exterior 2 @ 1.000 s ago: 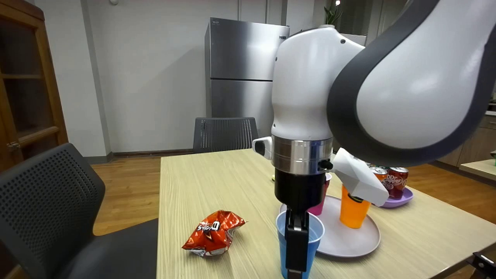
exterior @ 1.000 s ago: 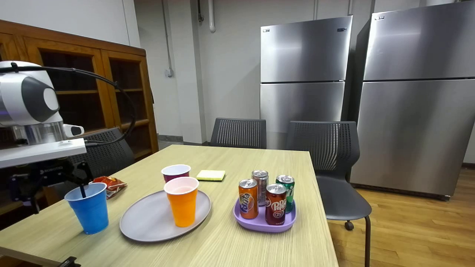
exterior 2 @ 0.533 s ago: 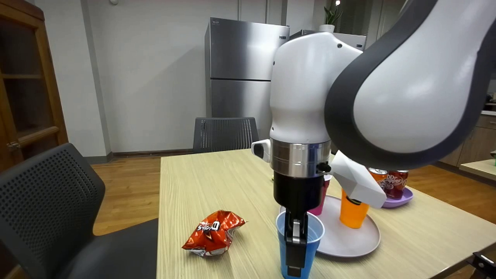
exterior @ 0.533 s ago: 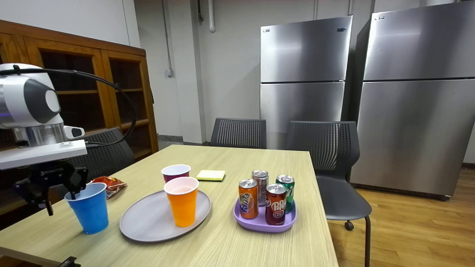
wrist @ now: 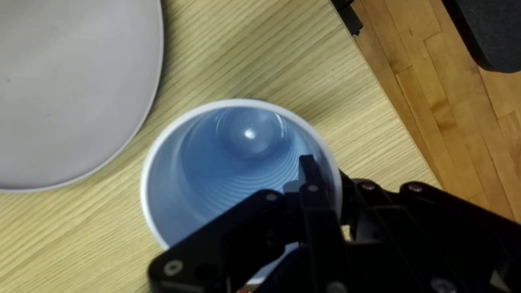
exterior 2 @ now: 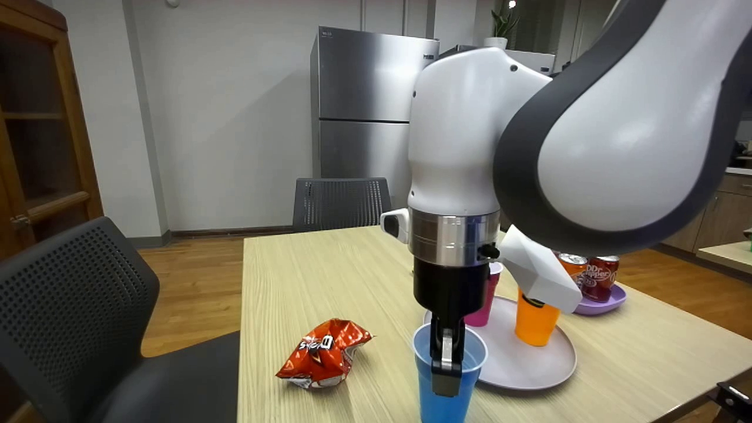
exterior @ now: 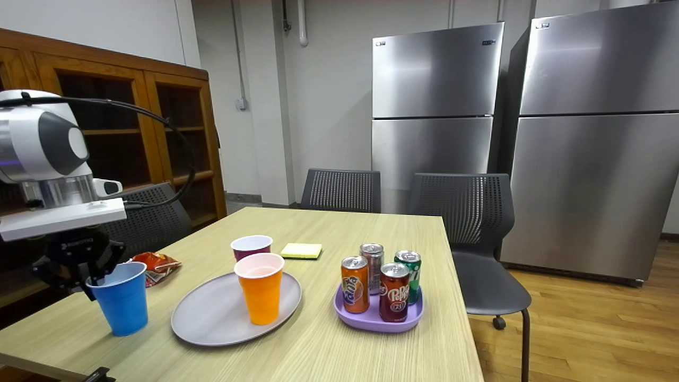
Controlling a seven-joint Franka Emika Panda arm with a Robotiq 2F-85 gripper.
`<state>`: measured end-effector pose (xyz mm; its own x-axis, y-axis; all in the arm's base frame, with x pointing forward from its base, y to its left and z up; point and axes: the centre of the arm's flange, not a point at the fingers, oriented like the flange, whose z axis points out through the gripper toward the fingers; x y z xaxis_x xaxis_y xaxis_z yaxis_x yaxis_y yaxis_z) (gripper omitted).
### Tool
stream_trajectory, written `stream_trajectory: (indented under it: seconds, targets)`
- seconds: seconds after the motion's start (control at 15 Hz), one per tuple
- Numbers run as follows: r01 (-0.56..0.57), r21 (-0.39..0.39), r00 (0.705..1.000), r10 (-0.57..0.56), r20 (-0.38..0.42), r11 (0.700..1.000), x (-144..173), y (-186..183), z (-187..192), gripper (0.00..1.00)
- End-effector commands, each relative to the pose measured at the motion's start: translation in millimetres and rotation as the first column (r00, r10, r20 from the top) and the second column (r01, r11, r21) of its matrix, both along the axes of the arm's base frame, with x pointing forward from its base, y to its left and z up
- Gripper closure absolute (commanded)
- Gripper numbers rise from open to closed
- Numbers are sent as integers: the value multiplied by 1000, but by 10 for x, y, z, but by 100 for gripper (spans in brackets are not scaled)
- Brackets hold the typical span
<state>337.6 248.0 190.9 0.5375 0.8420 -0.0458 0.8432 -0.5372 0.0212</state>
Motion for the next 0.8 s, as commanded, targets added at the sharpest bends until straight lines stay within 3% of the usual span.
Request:
stream_trajectory:
  seconds: [0.0, 0.27, 0.73]
  targets:
    - [13, -8, 1000, -13, 20, 1000, 25, 9, 11, 99]
    - [11, -2, 1000, -11, 15, 1000, 23, -26, 104, 99]
    - [33, 10, 997, -34, 73, 999, 38, -110, 348, 99]
